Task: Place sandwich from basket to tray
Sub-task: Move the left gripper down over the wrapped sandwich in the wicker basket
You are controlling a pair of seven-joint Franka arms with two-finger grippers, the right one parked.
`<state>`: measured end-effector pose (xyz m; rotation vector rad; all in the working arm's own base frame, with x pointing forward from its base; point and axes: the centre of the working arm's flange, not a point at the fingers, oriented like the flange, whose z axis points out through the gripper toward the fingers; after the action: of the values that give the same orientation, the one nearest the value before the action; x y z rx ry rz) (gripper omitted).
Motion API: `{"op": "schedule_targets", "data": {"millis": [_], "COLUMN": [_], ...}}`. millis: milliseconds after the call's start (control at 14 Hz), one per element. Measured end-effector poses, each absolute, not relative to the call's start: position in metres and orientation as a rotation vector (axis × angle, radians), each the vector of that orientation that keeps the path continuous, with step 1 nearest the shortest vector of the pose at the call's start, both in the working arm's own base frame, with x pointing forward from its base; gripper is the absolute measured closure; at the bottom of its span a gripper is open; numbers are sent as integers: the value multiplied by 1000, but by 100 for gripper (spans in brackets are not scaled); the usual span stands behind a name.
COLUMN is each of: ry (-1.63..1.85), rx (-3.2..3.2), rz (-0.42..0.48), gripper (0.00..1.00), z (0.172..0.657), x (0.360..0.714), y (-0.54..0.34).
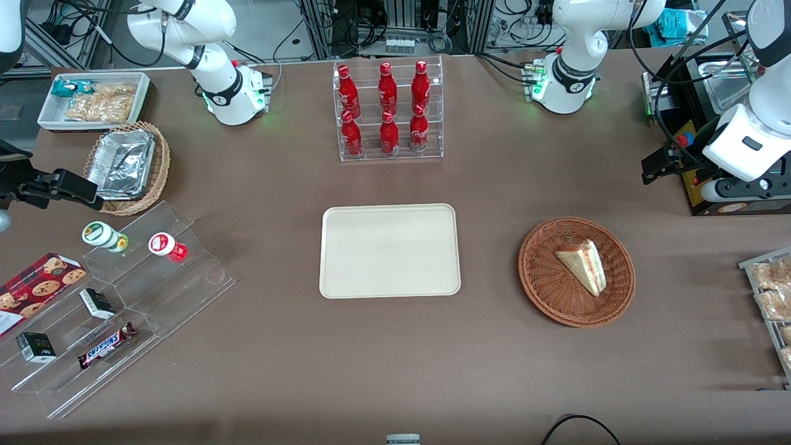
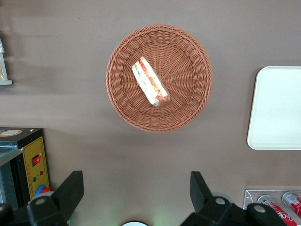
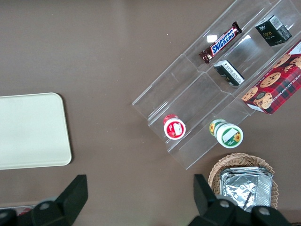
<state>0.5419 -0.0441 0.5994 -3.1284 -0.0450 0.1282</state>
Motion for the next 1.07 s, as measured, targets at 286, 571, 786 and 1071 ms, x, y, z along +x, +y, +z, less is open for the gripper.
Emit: {"op": "schedule_targets", "data": {"millis": [286, 571, 786, 1071], "ry": [-44, -41, -51, -220], "rx": [-3122, -3106, -3111, -3104], "rz": [167, 320, 310, 254], "gripper": [0, 0, 0, 0], "z": [587, 518, 461, 404], "x": [545, 570, 586, 584], "y": [-44, -45, -47, -49]}}
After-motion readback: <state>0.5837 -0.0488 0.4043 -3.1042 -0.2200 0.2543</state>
